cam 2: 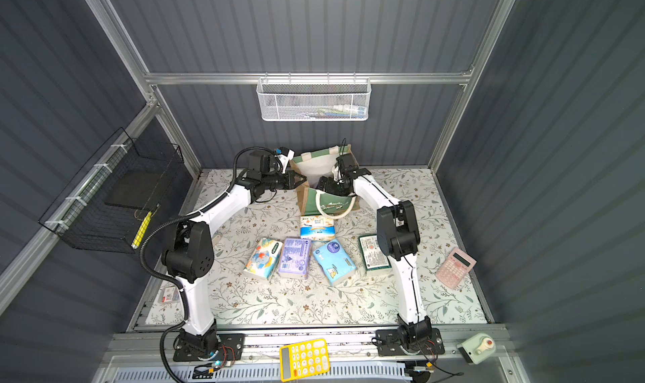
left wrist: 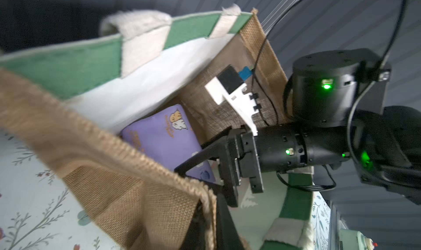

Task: Put tissues into the canvas bag
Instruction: Place the pack of facial tissues in the canvas bag.

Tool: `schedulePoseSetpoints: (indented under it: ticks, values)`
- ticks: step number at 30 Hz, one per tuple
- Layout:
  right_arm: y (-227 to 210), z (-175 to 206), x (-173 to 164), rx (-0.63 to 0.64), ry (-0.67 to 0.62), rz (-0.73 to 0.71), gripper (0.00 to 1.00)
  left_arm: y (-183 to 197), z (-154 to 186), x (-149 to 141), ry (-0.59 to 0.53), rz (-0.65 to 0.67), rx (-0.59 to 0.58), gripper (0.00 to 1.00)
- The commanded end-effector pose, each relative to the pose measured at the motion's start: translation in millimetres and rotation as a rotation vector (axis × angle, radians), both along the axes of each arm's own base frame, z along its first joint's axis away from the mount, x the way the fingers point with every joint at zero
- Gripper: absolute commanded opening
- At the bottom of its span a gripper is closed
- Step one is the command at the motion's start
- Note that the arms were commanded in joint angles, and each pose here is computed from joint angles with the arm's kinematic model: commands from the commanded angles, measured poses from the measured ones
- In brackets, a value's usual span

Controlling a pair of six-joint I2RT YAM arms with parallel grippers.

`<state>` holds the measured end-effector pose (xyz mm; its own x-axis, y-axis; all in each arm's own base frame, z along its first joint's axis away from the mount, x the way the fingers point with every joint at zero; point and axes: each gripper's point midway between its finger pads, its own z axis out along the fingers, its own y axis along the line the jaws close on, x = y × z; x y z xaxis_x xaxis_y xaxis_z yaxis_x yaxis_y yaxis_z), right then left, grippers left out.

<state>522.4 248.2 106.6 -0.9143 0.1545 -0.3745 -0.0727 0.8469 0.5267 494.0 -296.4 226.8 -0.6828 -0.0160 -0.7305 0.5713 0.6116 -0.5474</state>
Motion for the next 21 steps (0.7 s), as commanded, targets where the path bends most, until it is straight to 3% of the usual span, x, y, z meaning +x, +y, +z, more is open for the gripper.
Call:
schedulePoseSetpoints:
  ticks: [1, 6, 12, 15, 21]
  values:
    - [-33.4, 13.0, 4.4, -0.058, -0.034, -0.131, 0.99, 15.7, 1.7, 6.2, -0.01, 0.051, 0.078, 0.12]
    - [-53.4, 34.9, 3.9, -0.028, -0.098, -0.253, 0.99, 15.3, -1.5, 16.2, -0.014, 0.069, 0.089, 0.12]
    - [-49.6, 50.0, 3.2, 0.014, -0.113, -0.252, 0.99, 4.3, 3.0, 20.6, -0.015, 0.043, 0.065, 0.16]
    - [-46.6, 60.5, 5.7, 0.034, -0.13, -0.24, 0.99, 4.8, 8.9, 16.4, -0.031, 0.046, 0.065, 0.28]
    - [-38.0, 106.1, 10.5, 0.104, -0.246, -0.201, 0.99, 19.1, 22.3, 6.0, -0.079, 0.1, 0.085, 0.63]
